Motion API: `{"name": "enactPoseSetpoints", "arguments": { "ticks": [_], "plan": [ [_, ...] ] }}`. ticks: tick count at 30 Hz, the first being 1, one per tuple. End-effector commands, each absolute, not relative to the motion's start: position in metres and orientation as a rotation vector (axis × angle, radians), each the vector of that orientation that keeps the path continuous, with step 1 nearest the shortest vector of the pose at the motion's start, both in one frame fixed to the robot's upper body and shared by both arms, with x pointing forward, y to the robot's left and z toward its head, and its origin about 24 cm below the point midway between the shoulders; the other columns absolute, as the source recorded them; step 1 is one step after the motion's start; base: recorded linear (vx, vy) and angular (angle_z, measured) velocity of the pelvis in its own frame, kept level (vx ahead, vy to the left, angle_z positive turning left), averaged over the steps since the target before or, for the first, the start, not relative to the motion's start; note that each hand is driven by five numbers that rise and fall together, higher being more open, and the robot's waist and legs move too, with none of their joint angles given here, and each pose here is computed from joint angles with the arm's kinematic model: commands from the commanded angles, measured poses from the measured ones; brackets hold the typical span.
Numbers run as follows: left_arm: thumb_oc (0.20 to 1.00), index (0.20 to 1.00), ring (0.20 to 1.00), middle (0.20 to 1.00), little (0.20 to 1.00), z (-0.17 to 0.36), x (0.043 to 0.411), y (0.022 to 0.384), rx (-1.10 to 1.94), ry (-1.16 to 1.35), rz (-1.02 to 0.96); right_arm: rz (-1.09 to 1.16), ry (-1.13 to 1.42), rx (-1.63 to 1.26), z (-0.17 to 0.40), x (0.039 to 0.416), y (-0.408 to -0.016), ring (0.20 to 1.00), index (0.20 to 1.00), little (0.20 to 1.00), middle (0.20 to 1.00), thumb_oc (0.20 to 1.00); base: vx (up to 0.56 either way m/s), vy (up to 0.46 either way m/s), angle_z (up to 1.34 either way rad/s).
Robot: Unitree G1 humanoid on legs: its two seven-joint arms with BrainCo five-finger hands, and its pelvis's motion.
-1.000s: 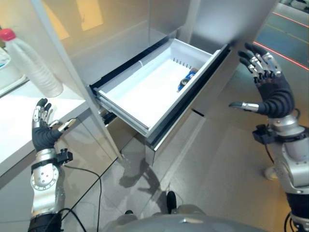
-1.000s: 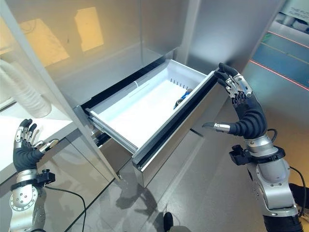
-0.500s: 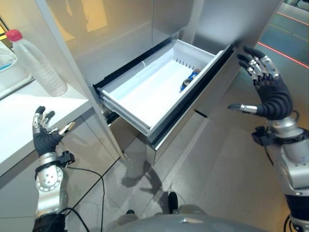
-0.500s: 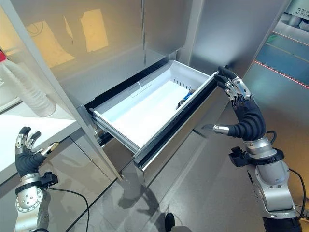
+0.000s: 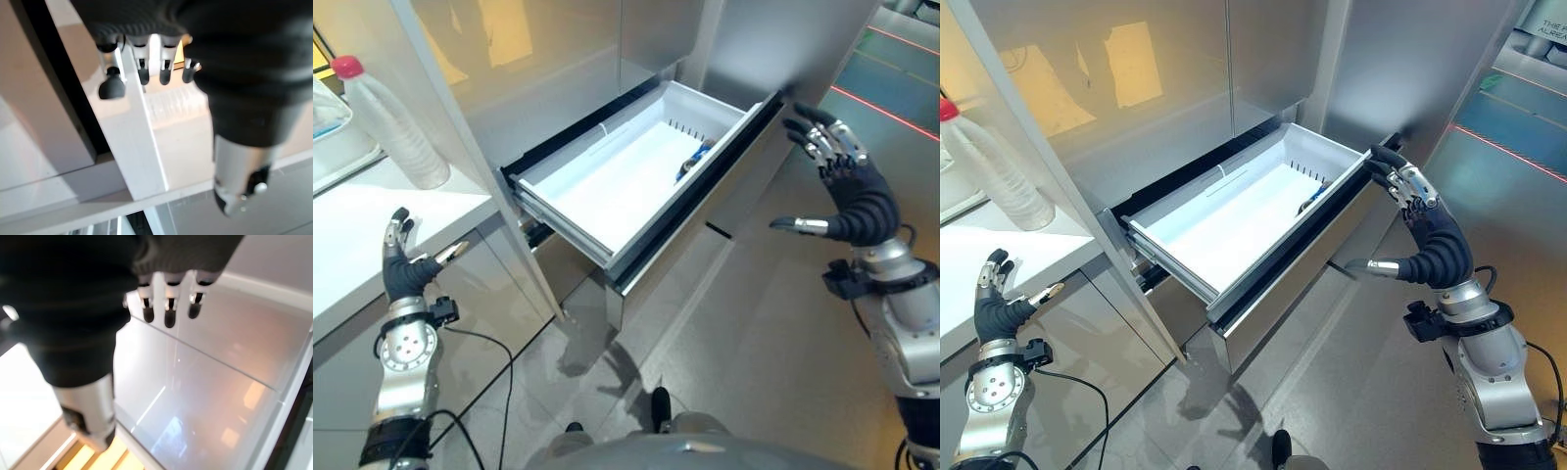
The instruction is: Take the drinks into the refrigerator
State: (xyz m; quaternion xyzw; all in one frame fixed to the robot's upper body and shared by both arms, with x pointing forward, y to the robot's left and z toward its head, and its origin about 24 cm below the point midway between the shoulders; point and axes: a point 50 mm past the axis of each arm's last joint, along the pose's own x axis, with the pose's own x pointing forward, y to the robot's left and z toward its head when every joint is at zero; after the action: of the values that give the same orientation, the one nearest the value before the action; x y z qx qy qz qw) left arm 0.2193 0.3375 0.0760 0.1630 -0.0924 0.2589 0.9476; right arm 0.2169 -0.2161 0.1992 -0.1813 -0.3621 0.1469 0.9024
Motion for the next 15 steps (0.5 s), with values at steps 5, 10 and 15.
{"name": "enactPoseSetpoints", "arguments": {
  "ticks": [5, 10, 15],
  "plan": [
    [1.000, 1.000, 1.000, 1.000, 1.000, 0.202, 0.226, 0.411, 0.425, -0.531, 0.823, 0.331, -0.803, -0.360, 0.212, 0.217, -0.214, 1.000, 1.000, 1.000, 1.000, 1.000, 0.01, 0.004, -0.11],
    [1.000, 1.000, 1.000, 1.000, 1.000, 0.212, 0.224, 0.401, 0.484, -0.568, 0.748, 0.315, -0.802, -0.378, 0.213, 0.216, -0.218, 1.000, 1.000, 1.000, 1.000, 1.000, 0.00, 0.002, 0.05],
    [1.000, 1.000, 1.000, 1.000, 1.000, 0.203, 0.221, 0.379, 0.401, -0.632, 0.667, 0.290, -0.800, -0.383, 0.212, 0.215, -0.222, 1.000, 1.000, 1.000, 1.000, 1.000, -0.01, -0.002, -0.02]
  ]
}}
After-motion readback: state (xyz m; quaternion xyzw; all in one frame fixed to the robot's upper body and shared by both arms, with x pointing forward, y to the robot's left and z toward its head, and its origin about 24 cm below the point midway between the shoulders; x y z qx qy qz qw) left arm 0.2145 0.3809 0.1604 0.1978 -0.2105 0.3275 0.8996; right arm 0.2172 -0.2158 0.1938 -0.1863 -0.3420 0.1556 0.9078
